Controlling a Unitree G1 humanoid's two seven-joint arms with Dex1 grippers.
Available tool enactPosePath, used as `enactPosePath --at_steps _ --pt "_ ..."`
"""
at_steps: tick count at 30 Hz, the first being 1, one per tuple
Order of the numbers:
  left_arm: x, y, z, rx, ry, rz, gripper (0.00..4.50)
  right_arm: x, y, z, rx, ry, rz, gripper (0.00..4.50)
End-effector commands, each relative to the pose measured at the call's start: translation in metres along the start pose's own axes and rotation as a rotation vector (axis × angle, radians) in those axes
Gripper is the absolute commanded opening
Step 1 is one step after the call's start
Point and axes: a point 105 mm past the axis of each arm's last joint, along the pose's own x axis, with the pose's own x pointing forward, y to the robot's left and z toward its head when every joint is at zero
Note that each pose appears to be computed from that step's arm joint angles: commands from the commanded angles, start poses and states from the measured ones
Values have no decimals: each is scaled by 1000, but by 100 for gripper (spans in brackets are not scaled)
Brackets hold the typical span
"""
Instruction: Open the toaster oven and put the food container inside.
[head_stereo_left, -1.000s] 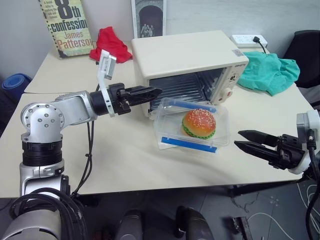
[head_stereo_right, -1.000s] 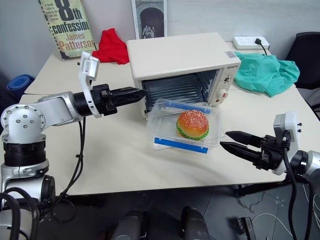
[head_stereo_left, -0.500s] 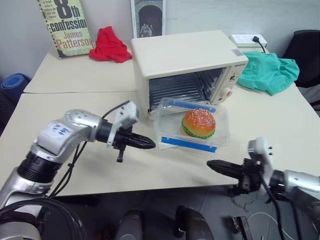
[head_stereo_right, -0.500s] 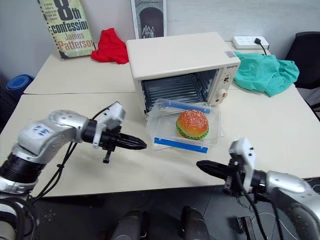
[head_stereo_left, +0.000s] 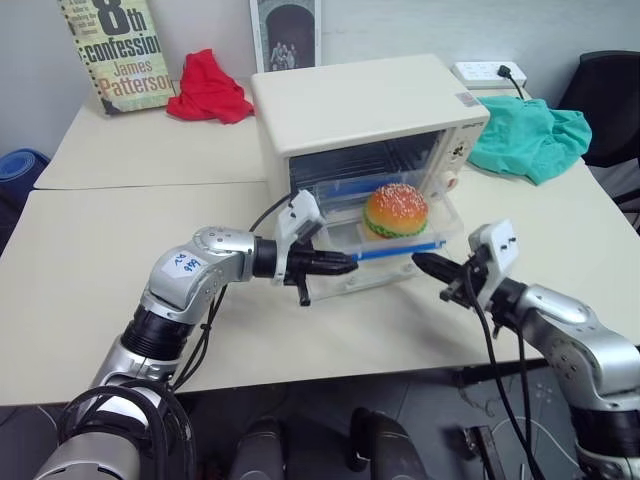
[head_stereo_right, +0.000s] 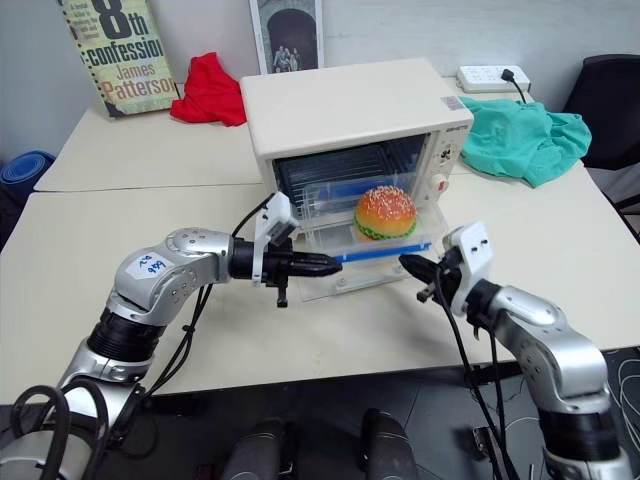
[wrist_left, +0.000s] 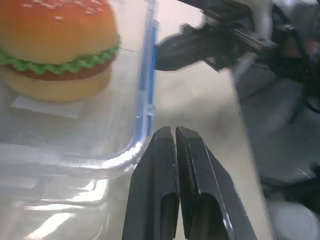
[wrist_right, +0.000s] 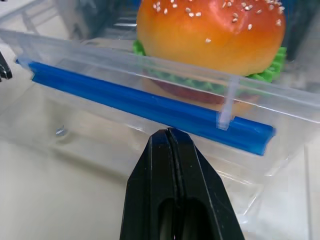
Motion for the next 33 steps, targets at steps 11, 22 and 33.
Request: enactPosePath --at_steps 11,22,33 --pt "-13 64 27 -60 -151 456 16 66 -23 46 -28 -186 -72 0" --pt "-23 38 35 -84 -181 281 16 72 -20 60 -24 -222 -23 0" --pt "-149 -8 40 -31 -139 89 288 -28 48 4 24 21 198 0"
